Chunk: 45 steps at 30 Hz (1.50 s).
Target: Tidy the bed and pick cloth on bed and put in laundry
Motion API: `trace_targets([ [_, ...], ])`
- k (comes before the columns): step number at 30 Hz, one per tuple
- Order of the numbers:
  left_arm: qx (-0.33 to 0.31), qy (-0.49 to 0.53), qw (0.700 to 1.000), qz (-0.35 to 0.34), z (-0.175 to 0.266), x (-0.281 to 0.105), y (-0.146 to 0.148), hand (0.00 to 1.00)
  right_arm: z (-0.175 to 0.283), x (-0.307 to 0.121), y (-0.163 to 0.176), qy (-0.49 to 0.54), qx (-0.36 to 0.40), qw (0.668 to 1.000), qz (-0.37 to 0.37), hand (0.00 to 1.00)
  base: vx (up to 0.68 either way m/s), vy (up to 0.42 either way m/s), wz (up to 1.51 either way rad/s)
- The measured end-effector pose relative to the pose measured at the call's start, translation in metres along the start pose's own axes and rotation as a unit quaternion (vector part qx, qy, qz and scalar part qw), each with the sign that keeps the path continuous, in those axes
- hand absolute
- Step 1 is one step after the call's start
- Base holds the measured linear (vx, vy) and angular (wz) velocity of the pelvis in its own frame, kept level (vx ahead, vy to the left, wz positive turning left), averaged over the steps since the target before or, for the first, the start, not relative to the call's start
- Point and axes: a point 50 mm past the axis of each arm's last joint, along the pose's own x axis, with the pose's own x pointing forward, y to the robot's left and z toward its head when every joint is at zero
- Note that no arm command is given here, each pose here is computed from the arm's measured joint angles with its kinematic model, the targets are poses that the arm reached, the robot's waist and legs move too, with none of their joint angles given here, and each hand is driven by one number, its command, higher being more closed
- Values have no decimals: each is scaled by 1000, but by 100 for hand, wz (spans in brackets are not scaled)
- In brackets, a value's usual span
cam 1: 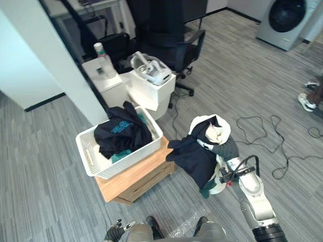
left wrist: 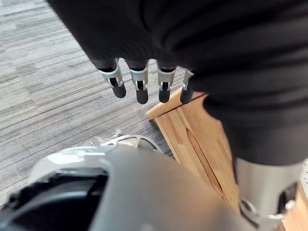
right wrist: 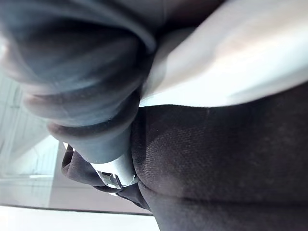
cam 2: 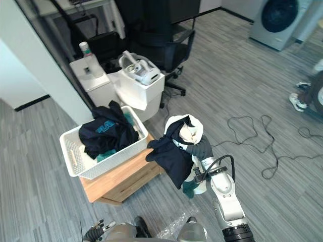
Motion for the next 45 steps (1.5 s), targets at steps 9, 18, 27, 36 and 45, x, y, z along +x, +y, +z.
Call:
trace_targets([
  [9,57,22,998,-7,-3,0,7,0,55,19,-17,-127,-49,990,-16,100,97,-87,102],
  [18,16,15,999,-25,1,2,-3,0,120,80,27,-244,-121,954,126,100,119,-41,7],
  [27,14,26,999,-26,7,5,-4,0,103,132,56,-138,-161,964,160,100,-75,9,20],
  [36,7,-106,992,-75,98,14,-37,0,132,175,24,-114,-259,957,65,100,-146,31,26],
  [45,24,-142,981,-131,116,7,-67,0,131,183,-81,6,-357,931,-78,0,20,2,9],
])
